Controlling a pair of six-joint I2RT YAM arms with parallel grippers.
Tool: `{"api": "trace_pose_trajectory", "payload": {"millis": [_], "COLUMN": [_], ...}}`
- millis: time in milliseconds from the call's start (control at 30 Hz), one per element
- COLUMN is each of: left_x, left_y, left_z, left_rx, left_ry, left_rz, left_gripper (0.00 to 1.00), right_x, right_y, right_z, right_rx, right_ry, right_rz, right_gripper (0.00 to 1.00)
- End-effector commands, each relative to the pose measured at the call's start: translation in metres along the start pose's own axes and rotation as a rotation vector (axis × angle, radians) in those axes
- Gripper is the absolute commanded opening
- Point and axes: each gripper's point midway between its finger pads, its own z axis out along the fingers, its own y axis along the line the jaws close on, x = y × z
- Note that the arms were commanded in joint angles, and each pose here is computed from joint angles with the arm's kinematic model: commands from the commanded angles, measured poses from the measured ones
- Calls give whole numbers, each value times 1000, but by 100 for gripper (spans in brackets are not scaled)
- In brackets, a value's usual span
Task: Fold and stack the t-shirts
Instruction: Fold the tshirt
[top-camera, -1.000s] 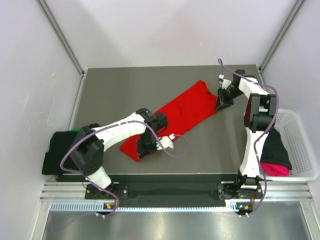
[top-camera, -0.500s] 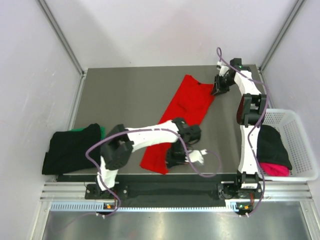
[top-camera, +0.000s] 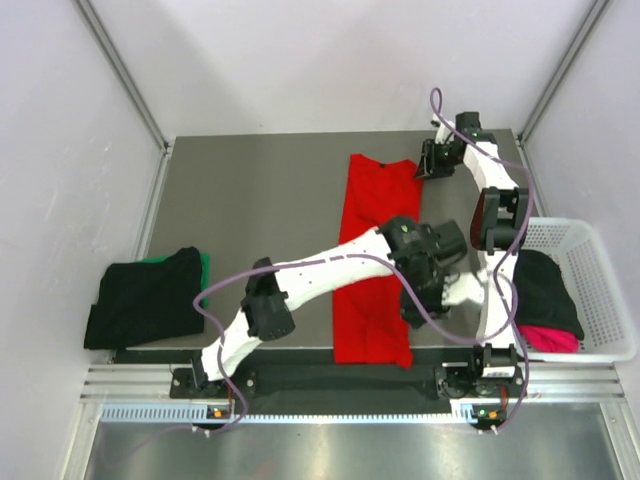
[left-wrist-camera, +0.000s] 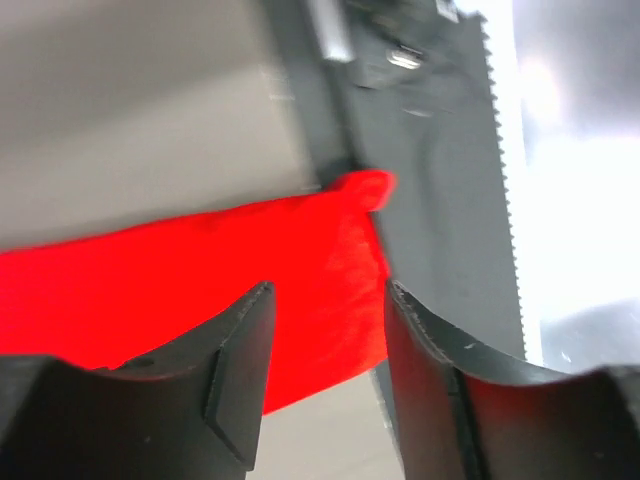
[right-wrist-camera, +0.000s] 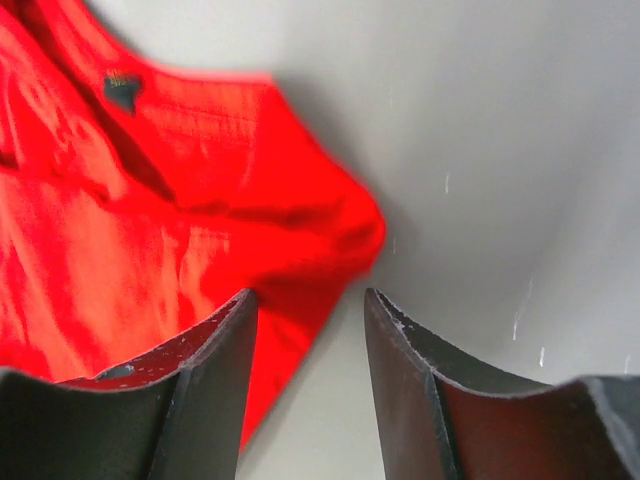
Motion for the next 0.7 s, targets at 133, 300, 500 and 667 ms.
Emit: {"api": "trace_pose_trajectory", "payload": {"millis": [133, 300, 500, 667], "left_x": [37, 124, 190, 209], "left_y": [123, 226, 313, 346], "left_z": [-128, -175, -191, -179], "left_rx": [-364, -458, -385, -292], "left_ry": [-200, -321, -623, -777], "left_rz": [-380, -687, -833, -930], "left_gripper": [57, 57, 57, 61], "right_x": [-16, -2, 37, 47], "right_y": [19, 50, 78, 84], "right_z": [-82, -122, -149, -167], "right_rx": [35, -5, -56, -32], "right_ry": [-89, -111, -78, -98], "right_rz": [-38, -70, -88, -128], "right_gripper": [48, 48, 48, 49]}}
